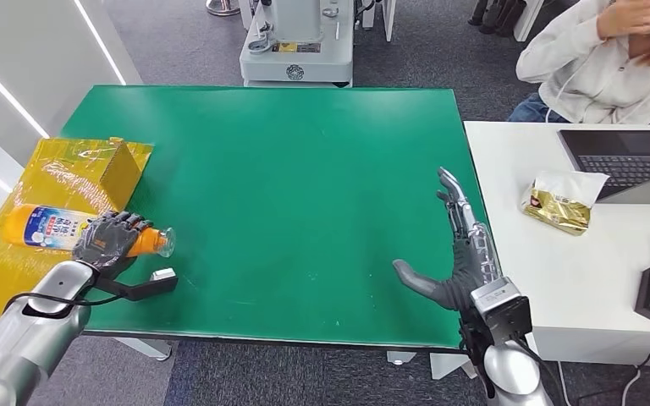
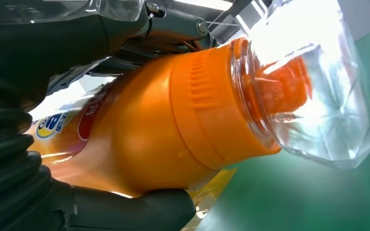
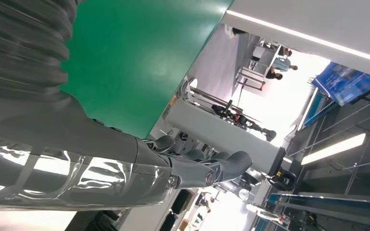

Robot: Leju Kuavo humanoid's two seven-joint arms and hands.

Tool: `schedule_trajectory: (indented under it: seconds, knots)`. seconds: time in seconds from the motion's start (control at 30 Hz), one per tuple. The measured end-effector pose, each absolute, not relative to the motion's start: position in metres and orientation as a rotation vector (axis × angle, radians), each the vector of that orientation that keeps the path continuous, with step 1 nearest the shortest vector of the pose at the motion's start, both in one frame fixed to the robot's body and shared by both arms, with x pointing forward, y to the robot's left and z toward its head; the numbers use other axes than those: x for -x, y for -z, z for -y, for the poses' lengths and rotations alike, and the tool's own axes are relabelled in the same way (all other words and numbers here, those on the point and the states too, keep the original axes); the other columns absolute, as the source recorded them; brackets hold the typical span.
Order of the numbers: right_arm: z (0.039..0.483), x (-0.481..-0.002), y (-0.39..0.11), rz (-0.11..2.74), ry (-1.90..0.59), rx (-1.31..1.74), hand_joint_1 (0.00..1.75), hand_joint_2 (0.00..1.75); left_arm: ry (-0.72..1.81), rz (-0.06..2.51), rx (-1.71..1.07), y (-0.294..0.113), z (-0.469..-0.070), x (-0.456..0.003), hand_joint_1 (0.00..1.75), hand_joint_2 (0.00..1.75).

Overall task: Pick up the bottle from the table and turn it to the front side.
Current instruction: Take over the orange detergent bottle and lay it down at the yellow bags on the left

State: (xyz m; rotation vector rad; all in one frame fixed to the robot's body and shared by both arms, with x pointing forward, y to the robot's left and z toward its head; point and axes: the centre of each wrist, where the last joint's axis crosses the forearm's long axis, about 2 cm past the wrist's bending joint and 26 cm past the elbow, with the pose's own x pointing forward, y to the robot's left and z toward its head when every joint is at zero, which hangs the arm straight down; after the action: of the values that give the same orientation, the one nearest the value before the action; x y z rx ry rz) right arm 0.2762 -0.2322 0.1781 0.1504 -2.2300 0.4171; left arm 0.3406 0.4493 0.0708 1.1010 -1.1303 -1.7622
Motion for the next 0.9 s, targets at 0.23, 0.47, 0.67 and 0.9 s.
schedule_trajectory:
  seconds: [0.23, 0.47, 0.67, 0.9]
  knots:
    - [0.23, -0.275, -0.177, 2.229, -0.416, -0.15, 0.0, 1.75, 1.556, 1.15, -0.767, -0.075, -0.435, -0.357, 1.75, 1.75]
    - [0.229, -0.274, -0.176, 2.228, -0.418, -0.153, 0.0, 1.75, 1.347, 1.136, -0.599, -0.087, -0.437, -0.37, 1.75, 1.75]
    - [0.228, -0.273, -0.176, 2.228, -0.426, -0.158, 0.0, 1.75, 1.333, 1.099, -0.608, -0.086, -0.44, -0.369, 1.75, 1.75]
    - [0.228, -0.273, -0.175, 2.225, -0.428, -0.16, 0.0, 1.75, 1.342, 1.056, -0.636, -0.084, -0.444, -0.367, 0.0, 1.75]
